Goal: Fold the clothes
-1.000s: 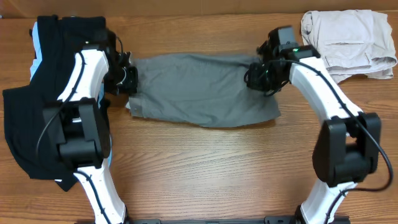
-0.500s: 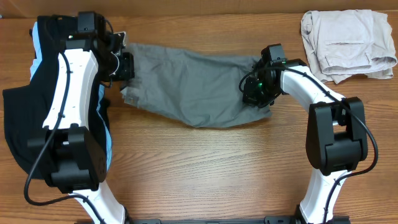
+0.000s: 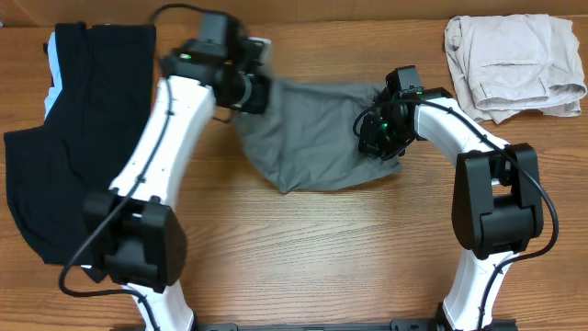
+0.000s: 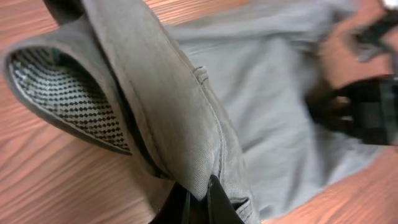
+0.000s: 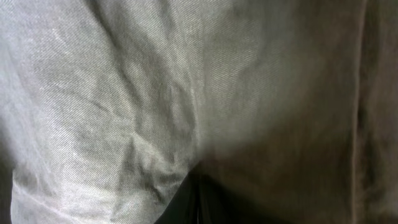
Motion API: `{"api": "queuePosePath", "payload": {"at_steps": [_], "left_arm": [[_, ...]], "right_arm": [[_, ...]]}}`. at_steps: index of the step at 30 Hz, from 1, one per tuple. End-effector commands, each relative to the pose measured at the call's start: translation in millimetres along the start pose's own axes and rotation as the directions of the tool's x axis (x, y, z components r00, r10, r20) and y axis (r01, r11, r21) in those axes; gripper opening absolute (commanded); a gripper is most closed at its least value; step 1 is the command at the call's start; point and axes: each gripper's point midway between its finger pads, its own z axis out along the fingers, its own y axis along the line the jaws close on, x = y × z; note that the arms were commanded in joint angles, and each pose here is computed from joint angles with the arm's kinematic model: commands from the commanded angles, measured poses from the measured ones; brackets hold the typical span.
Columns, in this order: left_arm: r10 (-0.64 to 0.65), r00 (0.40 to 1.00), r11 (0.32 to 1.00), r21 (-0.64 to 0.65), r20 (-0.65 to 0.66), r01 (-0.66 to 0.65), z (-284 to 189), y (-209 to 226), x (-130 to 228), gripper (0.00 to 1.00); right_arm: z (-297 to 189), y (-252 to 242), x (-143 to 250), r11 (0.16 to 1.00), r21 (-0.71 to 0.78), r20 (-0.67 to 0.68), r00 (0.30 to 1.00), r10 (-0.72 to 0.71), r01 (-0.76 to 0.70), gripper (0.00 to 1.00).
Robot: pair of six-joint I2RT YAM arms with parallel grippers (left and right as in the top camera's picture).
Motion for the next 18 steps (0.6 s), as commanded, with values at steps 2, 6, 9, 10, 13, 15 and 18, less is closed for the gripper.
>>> {"api": "queuePosePath", "payload": {"at_steps": [2,6,9,10,13,15,18], "left_arm": [[0.043,0.999,0.997,0.058,0.014,-0.043,15.5,-43.3,-7.8,0.04],[0.067,0.997,0.994,0.081,0.048,-0.071,27.2,-72.7,-14.8,0.04],[0.095,0.992,0.989,0.102,0.087,-0.104,30.0,-94.7,-21.5,0.04],[0.098,0.99,0.989,0.102,0.098,-0.108,30.9,-100.6,-23.3,0.04],[0.112,0.988,0.988,0.096,0.104,-0.122,35.9,-111.4,-22.6,0.04],[0.123,0.988,0.987,0.094,0.094,-0.131,40.2,-116.5,-19.2,0.04],[0.124,0.988,0.987,0.089,0.092,-0.132,47.2,-120.1,-18.3,0.04]], "right_arm": [[3.5,-3.0,2.2,1.0,0.002,-0.01,1.0,0.011,-0.011,0.04],[3.5,-3.0,2.2,1.0,0.002,-0.01,1.0,0.011,-0.011,0.04],[3.5,-2.9,2.2,1.0,0.002,-0.009,1.0,0.01,-0.01,0.04],[3.5,-3.0,2.2,1.0,0.003,-0.01,1.0,0.011,-0.011,0.04],[3.5,-3.0,2.3,1.0,0.003,-0.01,1.0,0.011,-0.011,0.04],[3.5,-3.0,2.3,1.0,0.003,-0.01,1.0,0.011,-0.011,0.04],[3.5,-3.0,2.3,1.0,0.003,-0.01,1.0,0.011,-0.011,0.04]]}}
